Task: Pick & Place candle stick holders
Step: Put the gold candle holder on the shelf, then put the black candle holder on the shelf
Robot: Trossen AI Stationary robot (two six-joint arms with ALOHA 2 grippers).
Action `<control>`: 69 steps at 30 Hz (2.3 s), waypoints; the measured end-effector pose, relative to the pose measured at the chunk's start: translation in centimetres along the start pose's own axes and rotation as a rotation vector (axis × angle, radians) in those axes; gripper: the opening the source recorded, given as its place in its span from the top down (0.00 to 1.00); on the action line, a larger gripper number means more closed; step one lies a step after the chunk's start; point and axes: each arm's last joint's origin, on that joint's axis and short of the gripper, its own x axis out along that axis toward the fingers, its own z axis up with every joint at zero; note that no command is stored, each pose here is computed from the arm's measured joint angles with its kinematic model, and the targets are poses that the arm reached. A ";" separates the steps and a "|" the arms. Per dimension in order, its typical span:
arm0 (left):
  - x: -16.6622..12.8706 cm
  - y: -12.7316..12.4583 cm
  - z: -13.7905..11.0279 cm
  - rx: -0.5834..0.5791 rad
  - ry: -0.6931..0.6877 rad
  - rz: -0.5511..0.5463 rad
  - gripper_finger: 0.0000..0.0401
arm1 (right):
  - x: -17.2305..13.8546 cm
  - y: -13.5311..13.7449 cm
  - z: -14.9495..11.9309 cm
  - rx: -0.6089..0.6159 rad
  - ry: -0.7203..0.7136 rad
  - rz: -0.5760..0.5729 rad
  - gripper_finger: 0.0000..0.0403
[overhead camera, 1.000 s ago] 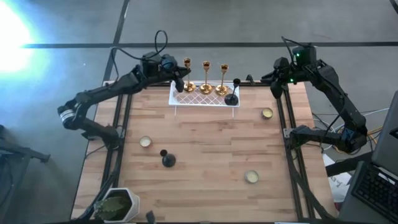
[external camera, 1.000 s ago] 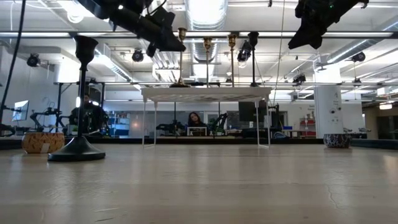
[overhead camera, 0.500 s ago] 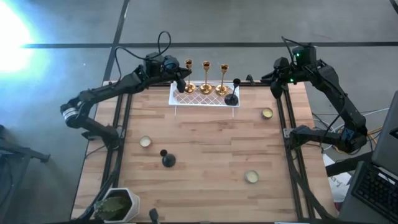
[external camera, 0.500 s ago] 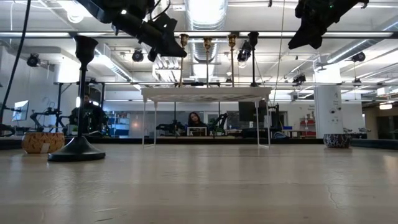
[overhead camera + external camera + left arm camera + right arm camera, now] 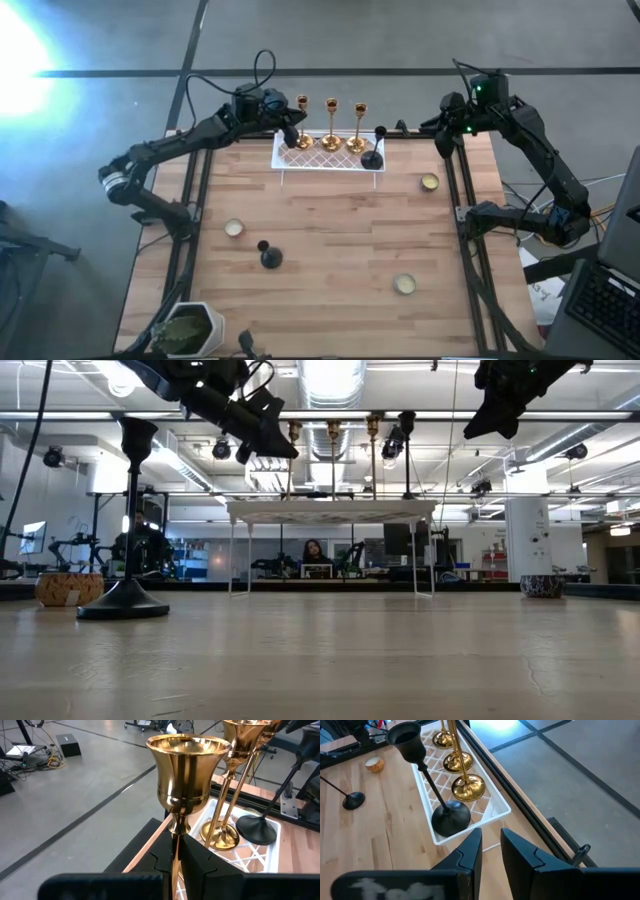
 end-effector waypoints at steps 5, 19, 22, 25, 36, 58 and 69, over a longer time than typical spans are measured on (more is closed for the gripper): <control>0.1 0.2 -0.6 -0.005 -0.009 0.001 0.95 | 0.0 0.0 0.0 0.000 0.000 0.000 0.83; 0.1 0.2 -1.2 -0.029 -0.026 -0.049 0.95 | 0.0 0.0 0.0 0.005 0.000 0.000 0.82; 0.1 0.2 -1.2 -0.031 -0.024 -0.053 0.93 | 0.0 0.0 0.0 0.004 0.000 0.000 0.84; 0.1 0.1 -1.7 -0.044 0.007 -0.065 0.85 | 0.0 0.0 0.0 0.004 0.000 0.000 0.84; -0.1 0.1 -1.4 -0.045 -0.005 -0.054 0.71 | 0.0 0.0 0.0 0.005 0.000 0.000 0.81; -2.9 -0.3 -1.2 -0.047 0.092 -0.052 0.50 | 0.0 0.0 0.0 0.011 0.003 0.001 0.84; -9.1 -1.3 -0.6 -0.042 0.177 -0.062 0.50 | 0.0 0.0 0.0 0.010 0.003 0.001 0.80</control>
